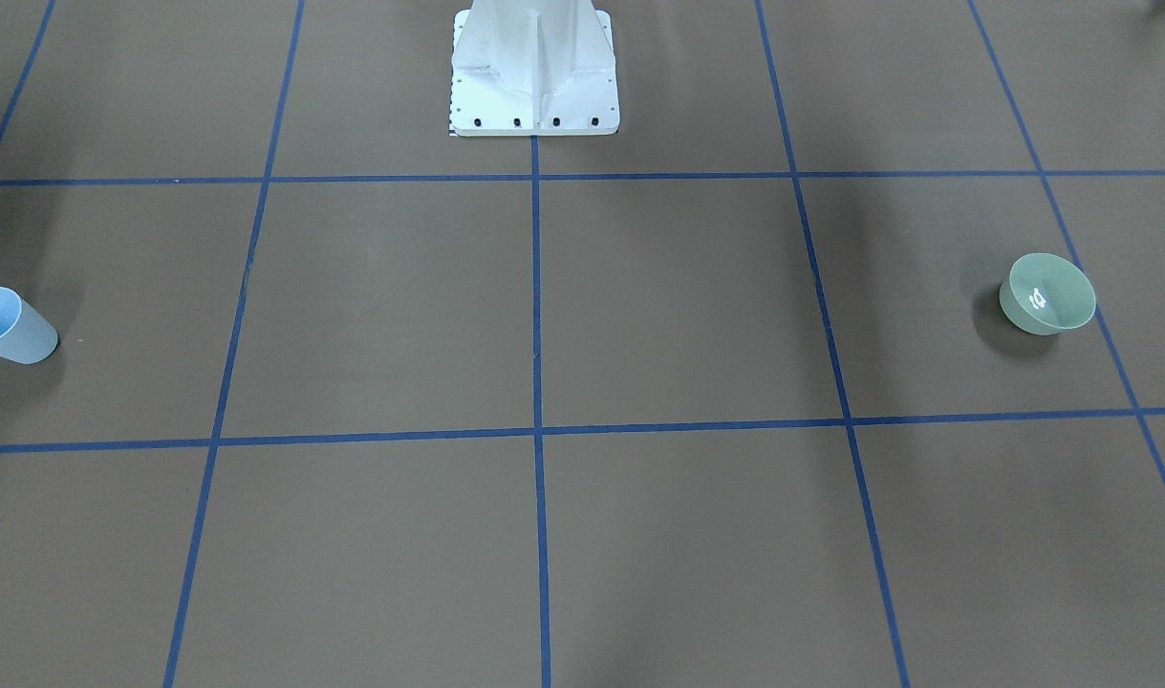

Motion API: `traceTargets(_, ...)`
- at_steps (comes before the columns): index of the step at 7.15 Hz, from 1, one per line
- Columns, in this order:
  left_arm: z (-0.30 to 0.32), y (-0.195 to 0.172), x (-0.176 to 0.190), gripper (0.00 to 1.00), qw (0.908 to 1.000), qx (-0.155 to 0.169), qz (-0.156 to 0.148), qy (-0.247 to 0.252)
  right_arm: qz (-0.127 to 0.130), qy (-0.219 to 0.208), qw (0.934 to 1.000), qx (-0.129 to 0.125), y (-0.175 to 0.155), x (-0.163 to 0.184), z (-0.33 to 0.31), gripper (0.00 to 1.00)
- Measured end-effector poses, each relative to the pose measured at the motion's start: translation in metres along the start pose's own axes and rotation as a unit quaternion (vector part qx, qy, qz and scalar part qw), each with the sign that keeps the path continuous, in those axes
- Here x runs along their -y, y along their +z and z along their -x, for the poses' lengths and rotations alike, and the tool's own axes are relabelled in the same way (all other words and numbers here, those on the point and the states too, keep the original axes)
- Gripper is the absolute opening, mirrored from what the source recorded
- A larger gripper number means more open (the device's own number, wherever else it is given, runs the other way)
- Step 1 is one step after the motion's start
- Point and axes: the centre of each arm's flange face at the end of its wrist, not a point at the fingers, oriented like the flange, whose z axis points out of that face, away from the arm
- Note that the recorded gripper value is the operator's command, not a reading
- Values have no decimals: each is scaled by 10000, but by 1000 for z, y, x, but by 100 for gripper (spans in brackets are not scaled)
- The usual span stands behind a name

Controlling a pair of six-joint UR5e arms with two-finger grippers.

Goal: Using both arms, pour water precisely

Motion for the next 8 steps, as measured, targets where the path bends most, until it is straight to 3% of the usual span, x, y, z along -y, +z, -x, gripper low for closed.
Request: traceTargets(8, -6, 6, 0, 100, 10000, -24, 59, 29, -80, 83, 9999, -67, -12, 0, -4, 100)
